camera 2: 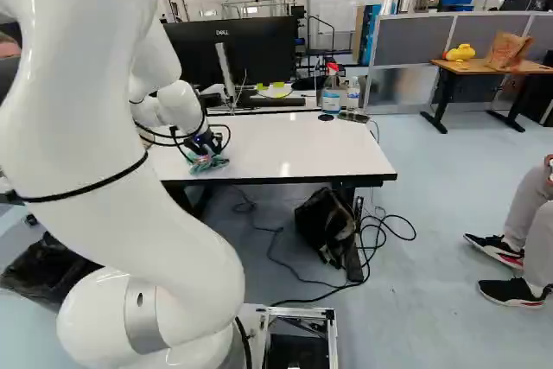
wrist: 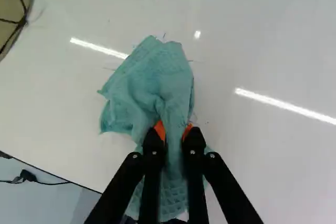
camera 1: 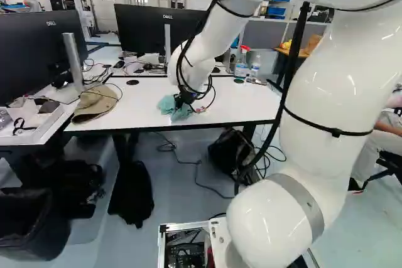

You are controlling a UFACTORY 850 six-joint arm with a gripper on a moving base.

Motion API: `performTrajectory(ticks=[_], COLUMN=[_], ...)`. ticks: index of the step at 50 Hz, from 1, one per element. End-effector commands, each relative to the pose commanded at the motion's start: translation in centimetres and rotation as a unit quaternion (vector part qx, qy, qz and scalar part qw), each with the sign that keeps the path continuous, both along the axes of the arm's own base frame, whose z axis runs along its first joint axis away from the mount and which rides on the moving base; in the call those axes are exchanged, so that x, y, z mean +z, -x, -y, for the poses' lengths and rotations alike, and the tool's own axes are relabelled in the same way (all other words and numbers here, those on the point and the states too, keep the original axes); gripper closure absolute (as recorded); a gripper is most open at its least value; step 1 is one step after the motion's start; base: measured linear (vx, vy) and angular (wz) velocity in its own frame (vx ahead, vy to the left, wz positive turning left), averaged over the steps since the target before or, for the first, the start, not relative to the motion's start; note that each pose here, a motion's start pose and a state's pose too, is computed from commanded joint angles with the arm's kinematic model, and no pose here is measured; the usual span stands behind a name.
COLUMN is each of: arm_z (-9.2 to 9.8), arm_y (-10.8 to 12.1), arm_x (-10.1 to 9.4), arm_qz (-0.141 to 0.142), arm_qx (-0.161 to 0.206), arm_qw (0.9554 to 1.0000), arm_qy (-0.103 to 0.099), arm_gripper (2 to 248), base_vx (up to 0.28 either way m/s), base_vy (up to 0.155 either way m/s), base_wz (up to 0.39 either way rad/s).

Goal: Clean the table with the green towel

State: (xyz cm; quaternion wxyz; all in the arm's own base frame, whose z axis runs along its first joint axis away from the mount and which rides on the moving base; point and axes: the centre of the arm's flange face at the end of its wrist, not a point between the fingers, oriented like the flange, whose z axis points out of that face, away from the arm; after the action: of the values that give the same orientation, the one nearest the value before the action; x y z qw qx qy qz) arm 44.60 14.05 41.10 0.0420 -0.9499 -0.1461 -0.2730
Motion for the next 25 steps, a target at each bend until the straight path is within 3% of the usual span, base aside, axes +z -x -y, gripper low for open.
performTrajectory(ticks=[15, 25], arm_z=[2.3, 2.7], arm_y=[-1.9, -3.0], arm_x=[0.0, 0.0], arm_qz=[0.002, 0.003], arm_qx=[-0.029, -0.036], arm_qw=[0.9996, 0.9994], arm_qy=[0.0, -0.001], arm_gripper=[199, 199], base_vx=[0.0, 0.0], base_vy=[0.0, 0.0], base_wz=[0.0, 0.0])
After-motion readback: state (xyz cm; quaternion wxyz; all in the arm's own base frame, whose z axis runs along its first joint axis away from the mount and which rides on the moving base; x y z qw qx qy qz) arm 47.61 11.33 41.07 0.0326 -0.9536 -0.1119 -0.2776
